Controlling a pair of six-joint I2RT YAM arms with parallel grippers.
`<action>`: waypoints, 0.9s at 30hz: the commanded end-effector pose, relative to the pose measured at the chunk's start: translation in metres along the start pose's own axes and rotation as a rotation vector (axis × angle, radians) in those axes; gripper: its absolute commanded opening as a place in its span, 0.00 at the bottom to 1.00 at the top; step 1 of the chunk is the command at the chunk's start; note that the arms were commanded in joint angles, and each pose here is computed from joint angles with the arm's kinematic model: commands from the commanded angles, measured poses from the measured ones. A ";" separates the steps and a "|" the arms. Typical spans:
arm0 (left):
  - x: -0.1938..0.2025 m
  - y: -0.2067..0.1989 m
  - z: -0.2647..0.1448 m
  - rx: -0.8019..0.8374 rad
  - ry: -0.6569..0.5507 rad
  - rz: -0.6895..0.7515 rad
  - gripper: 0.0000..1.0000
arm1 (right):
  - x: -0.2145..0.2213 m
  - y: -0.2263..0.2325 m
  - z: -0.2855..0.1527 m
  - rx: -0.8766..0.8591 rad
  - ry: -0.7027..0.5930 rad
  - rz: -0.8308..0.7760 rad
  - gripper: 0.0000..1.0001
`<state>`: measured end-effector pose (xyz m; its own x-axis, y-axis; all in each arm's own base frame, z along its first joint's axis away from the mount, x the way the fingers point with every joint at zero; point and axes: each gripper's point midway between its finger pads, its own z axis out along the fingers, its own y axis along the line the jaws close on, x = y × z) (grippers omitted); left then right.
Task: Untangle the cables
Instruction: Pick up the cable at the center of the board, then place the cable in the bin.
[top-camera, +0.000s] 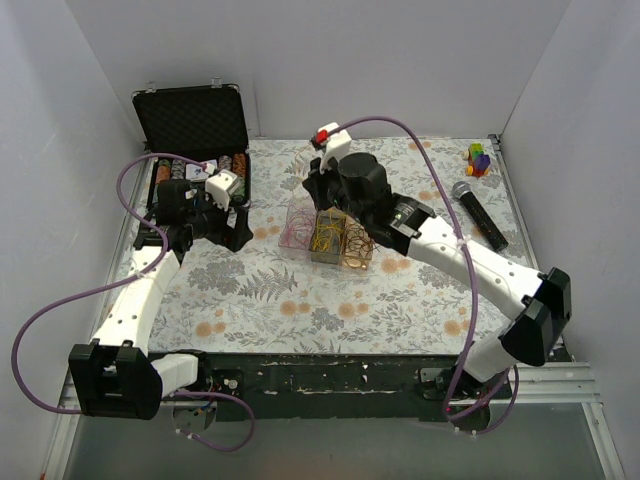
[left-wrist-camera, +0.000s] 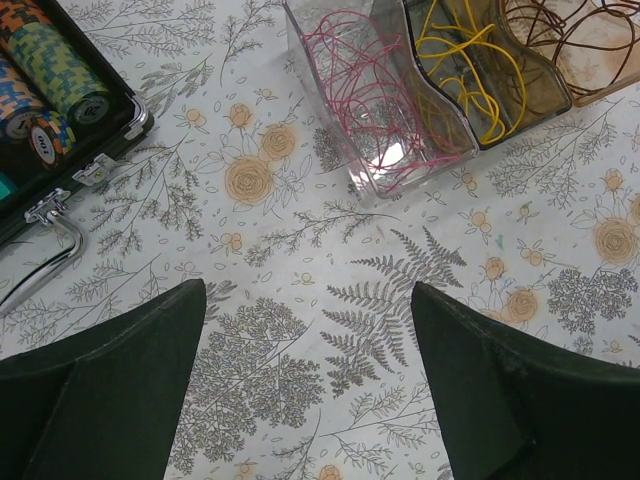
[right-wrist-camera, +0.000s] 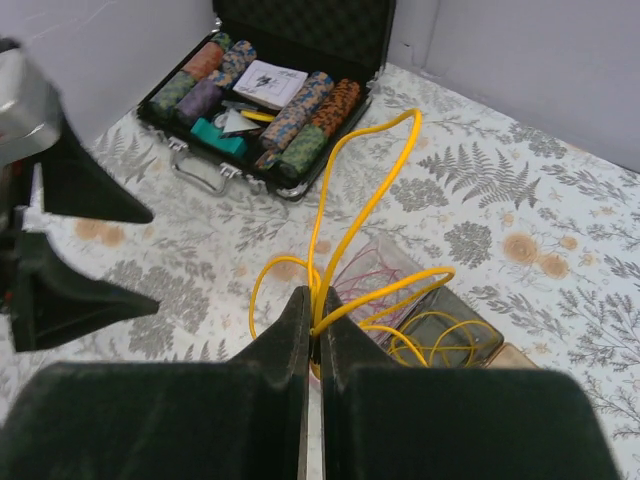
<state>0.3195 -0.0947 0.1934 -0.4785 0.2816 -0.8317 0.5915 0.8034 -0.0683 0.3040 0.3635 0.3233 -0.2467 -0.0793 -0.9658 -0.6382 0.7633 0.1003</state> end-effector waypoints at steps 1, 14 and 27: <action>-0.007 0.006 -0.005 -0.023 -0.037 0.018 0.83 | -0.008 -0.026 0.034 0.004 -0.005 0.001 0.01; -0.006 0.013 0.001 -0.029 -0.049 -0.061 0.79 | 0.019 -0.029 0.078 -0.106 -0.001 0.151 0.01; -0.001 0.018 -0.001 -0.057 -0.053 -0.071 0.79 | 0.025 -0.011 0.087 -0.212 -0.022 0.255 0.01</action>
<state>0.3276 -0.0827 0.1852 -0.5105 0.2043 -0.8353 0.5246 0.8436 -0.1143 0.3664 0.3995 0.2495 -0.4358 0.0187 -0.8999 -0.6704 0.6604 0.3384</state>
